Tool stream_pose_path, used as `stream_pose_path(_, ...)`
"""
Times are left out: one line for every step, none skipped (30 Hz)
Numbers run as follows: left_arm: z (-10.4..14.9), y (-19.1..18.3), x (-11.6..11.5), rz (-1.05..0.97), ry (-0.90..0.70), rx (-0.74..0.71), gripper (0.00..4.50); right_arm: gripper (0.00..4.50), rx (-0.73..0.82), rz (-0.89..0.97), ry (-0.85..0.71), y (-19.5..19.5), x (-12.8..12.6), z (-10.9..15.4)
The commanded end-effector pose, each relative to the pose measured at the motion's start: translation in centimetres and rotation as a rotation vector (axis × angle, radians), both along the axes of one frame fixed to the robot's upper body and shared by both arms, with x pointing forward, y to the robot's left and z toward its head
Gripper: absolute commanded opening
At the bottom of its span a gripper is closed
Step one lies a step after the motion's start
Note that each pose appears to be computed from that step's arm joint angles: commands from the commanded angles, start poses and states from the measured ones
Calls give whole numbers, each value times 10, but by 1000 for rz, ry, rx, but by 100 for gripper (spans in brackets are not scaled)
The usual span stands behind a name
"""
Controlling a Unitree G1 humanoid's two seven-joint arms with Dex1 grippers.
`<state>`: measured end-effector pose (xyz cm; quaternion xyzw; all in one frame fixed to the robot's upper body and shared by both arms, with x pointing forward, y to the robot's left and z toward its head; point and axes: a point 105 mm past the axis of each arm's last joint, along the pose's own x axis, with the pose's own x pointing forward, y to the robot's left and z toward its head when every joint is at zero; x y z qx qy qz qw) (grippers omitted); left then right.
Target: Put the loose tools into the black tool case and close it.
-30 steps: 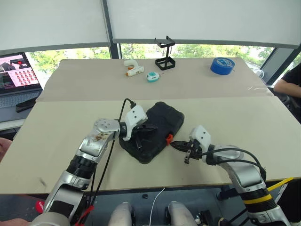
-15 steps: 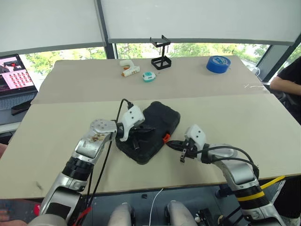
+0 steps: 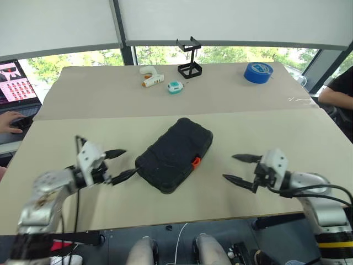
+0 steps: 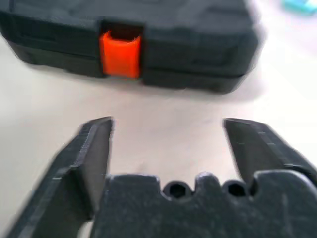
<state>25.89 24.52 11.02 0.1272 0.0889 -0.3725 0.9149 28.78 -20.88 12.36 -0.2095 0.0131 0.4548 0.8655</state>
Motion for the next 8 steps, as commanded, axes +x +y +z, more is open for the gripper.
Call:
stream_pose_path(7, 33, -16, 119, -76, 86, 450, 446, 34, -39, -68, -27, 9, 20)
stream_pose_path(5, 37, -19, 136, -74, 106, 450, 446, 34, -41, -72, -31, 10, 20)
stream_pose_path(5, 41, -21, 159, -87, 125, 450, 446, 23, -37, -72, -34, 11, 19)
stream_pose_path(4, 45, -22, 180, -96, 139, 450, 446, 10, -33, -76, -36, 11, 17)
stream_pose_path(5, 46, -22, 195, -110, 137, 450, 446, 2, -30, -77, -38, 12, 15)
stream_pose_path(6, 47, -22, 207, -121, 136, 450, 446, -3, -28, -76, -39, 13, 13)
stream_pose_path(7, 47, -22, 221, -129, 125, 450, 446, -9, -26, -79, -40, 15, 10)
stream_pose_path(7, 47, -21, 229, -134, 117, 450, 446, -14, -24, -81, -40, 16, 8)
